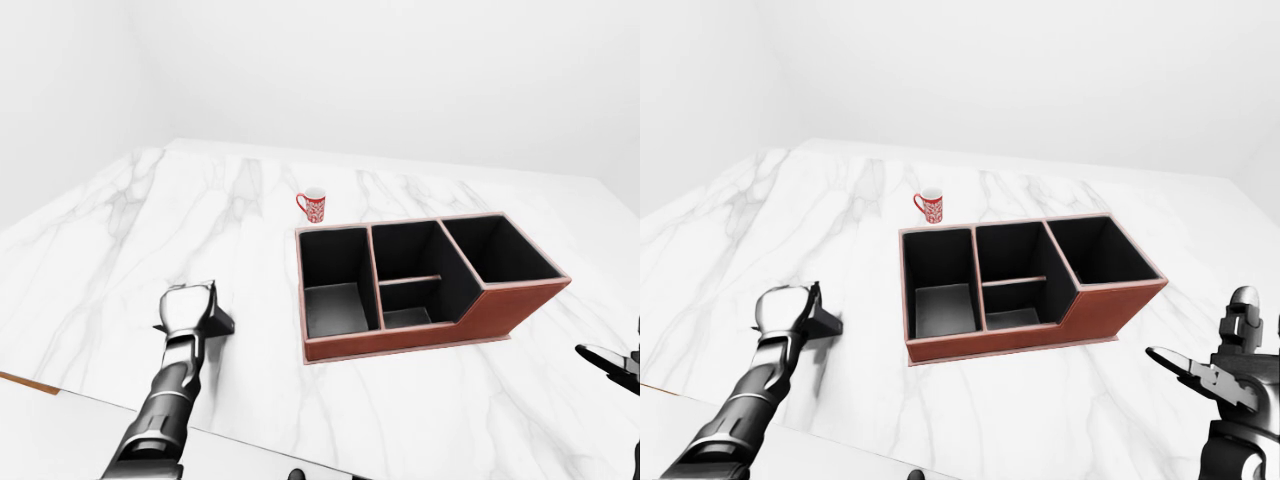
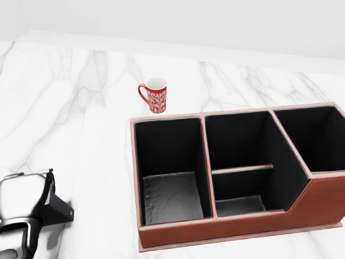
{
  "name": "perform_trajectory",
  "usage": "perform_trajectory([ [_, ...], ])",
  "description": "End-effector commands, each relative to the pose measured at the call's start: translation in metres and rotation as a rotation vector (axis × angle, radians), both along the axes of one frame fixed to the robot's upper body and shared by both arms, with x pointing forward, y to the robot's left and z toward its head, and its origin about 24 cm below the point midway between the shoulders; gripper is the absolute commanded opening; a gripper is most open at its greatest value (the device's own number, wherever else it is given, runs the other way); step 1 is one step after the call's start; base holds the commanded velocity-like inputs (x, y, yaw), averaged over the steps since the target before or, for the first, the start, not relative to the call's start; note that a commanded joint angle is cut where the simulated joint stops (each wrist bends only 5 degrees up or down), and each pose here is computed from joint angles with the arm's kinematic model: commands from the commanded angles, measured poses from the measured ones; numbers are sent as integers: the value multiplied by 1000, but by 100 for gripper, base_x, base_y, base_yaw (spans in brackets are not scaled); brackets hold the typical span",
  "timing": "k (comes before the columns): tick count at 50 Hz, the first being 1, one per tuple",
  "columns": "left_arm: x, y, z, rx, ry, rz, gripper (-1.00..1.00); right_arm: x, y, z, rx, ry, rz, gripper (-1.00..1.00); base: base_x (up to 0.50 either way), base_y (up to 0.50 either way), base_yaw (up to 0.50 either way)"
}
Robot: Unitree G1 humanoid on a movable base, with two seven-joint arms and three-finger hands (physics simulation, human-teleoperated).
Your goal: Pick up the book and place it in the left compartment of the caddy.
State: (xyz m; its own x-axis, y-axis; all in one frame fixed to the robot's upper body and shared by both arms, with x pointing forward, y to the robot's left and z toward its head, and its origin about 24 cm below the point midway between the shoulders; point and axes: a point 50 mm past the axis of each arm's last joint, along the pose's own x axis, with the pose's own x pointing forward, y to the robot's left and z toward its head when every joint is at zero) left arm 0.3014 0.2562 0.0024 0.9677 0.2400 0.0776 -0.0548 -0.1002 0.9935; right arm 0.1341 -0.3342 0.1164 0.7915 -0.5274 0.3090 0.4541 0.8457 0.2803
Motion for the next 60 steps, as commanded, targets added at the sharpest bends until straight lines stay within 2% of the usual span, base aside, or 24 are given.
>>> perform_trajectory([
  [1, -32, -15, 26, -9, -216, -51, -100, 0, 1, 1, -2, 1, 3, 100, 0, 0, 0],
  [5, -46, -19, 48, 32, -327, -64, -100, 0, 1, 0, -1, 2, 4, 100, 0, 0, 0],
  [8, -47, -19, 48, 37, -333, -58, -100, 0, 1, 0, -1, 2, 4, 100, 0, 0, 0],
  [9, -52, -18, 61, 53, -390, -55, -100, 0, 1, 0, -2, 3, 6, 100, 0, 0, 0],
  [25, -76, -25, 90, 128, -525, -36, -100, 1, 1, -2, 1, 5, 6, 100, 0, 0, 0],
  [40, -96, -56, 114, 160, -632, -86, -100, 0, 0, -2, 4, 6, 6, 100, 0, 0, 0],
  [60, -110, -74, 133, 179, -674, -105, -100, 0, 0, -2, 3, 7, 6, 100, 0, 0, 0],
])
